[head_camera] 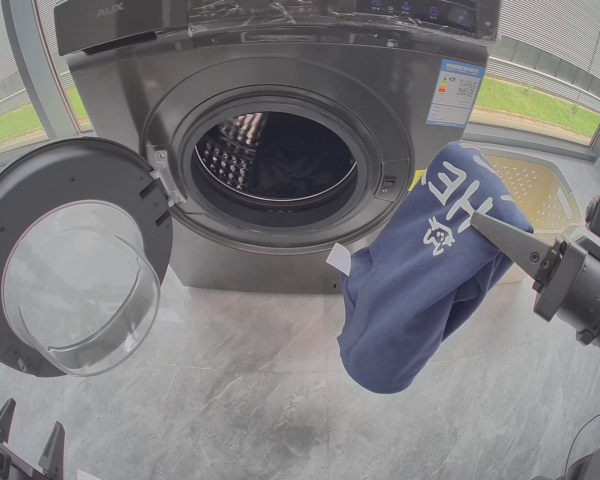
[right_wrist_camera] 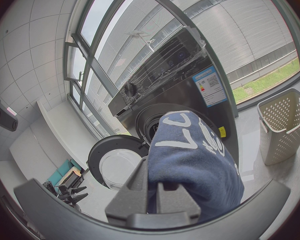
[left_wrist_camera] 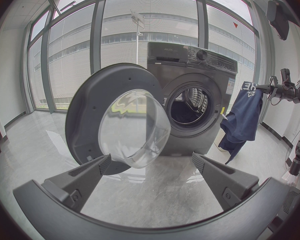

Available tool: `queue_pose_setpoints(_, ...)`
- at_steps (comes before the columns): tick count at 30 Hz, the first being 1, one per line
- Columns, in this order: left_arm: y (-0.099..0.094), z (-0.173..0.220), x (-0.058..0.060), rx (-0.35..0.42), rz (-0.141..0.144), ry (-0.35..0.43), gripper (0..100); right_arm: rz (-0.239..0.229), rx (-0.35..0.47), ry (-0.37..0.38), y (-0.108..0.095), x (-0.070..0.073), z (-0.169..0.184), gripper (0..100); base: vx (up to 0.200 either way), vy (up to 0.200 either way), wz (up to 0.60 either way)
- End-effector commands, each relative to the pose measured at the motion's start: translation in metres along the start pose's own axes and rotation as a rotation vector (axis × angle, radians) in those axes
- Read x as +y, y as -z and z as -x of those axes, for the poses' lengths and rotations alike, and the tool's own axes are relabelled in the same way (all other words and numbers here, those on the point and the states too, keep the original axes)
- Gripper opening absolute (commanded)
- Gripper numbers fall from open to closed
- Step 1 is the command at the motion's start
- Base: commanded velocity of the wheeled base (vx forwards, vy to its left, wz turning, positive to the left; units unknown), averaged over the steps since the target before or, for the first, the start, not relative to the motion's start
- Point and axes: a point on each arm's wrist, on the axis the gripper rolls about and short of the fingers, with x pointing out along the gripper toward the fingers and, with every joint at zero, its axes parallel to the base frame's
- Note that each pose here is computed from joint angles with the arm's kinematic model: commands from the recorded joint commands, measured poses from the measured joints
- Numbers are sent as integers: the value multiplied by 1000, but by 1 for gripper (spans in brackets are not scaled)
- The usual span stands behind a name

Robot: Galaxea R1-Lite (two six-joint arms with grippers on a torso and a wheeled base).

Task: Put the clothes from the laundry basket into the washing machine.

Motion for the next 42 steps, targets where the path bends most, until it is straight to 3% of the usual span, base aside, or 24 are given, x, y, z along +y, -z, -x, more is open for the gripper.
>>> queue_pose_setpoints(1, 5, 0, 0, 7, 0, -2, 100, -1, 2, 1, 1, 0, 0, 0, 0, 0, 0)
queue_pose_setpoints(27, 5, 0, 0, 4, -9, -1, 100, -19, 89, 26, 22, -5, -5, 0, 0, -15, 0)
queue_pose_setpoints(33, 5, 0, 0, 4, -10, -3, 100, -79, 98, -11, 23, 4, -14, 0, 0, -133, 0)
queue_pose_setpoints(37, 5, 0, 0, 4, -55, -4, 100, -93, 120, -23, 27, 8, -26, 0, 0, 0, 0)
queue_pose_setpoints(42, 5, 0, 0, 6, -63, 0, 100, -121, 118, -35, 27, 14, -39, 0, 0, 0, 0)
